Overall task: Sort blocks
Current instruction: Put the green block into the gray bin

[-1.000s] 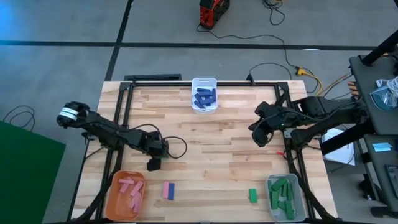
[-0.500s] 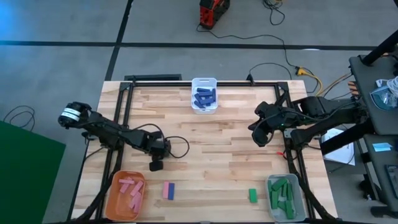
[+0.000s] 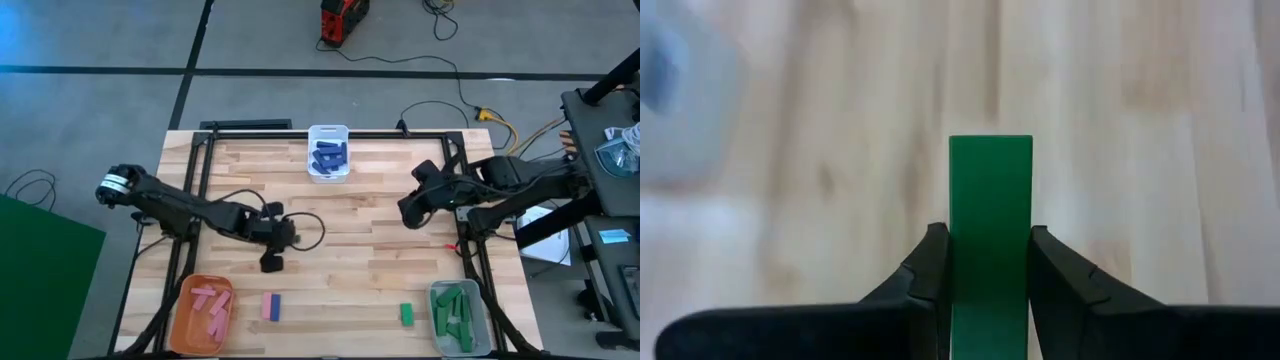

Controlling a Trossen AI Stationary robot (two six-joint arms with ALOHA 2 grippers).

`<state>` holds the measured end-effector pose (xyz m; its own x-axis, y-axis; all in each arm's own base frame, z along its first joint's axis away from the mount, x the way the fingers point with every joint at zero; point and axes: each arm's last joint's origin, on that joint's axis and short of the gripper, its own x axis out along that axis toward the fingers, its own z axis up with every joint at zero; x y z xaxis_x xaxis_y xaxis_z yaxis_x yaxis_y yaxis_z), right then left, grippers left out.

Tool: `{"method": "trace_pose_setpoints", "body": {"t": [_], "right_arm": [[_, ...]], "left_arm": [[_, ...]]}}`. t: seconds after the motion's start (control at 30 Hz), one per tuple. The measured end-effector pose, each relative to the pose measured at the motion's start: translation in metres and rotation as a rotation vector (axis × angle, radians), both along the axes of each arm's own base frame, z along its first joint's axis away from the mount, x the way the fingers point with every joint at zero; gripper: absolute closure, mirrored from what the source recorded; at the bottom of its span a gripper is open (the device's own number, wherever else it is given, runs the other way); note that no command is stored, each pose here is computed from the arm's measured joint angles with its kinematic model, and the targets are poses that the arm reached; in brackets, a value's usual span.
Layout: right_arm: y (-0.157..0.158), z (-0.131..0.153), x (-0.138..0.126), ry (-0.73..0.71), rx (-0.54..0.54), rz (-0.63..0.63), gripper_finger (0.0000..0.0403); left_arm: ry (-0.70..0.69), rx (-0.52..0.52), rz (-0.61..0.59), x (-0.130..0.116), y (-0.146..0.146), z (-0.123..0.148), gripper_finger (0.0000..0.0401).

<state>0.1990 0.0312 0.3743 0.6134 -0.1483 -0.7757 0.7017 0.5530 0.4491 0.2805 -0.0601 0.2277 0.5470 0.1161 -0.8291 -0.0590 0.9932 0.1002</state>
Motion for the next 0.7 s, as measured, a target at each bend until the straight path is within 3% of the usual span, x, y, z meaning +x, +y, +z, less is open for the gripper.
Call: {"method": "trace_pose_setpoints", "body": {"t": [0.3,0.57,0.7], "right_arm": [[0.005,-0.018,0.033,0.016,0.034,-0.078,0.039],[0.008,-0.026,0.063,-0.063,0.036,-0.08,0.0385],[0.008,-0.03,0.067,-0.051,0.041,-0.093,0.0348]], "left_arm": [[-0.16,0.122,0.008,0.037,0.01,0.054,0.0331],[-0.192,0.168,-0.011,0.078,0.008,0.066,0.0331],[-0.195,0.173,-0.011,0.095,0.005,0.066,0.0331]]}}
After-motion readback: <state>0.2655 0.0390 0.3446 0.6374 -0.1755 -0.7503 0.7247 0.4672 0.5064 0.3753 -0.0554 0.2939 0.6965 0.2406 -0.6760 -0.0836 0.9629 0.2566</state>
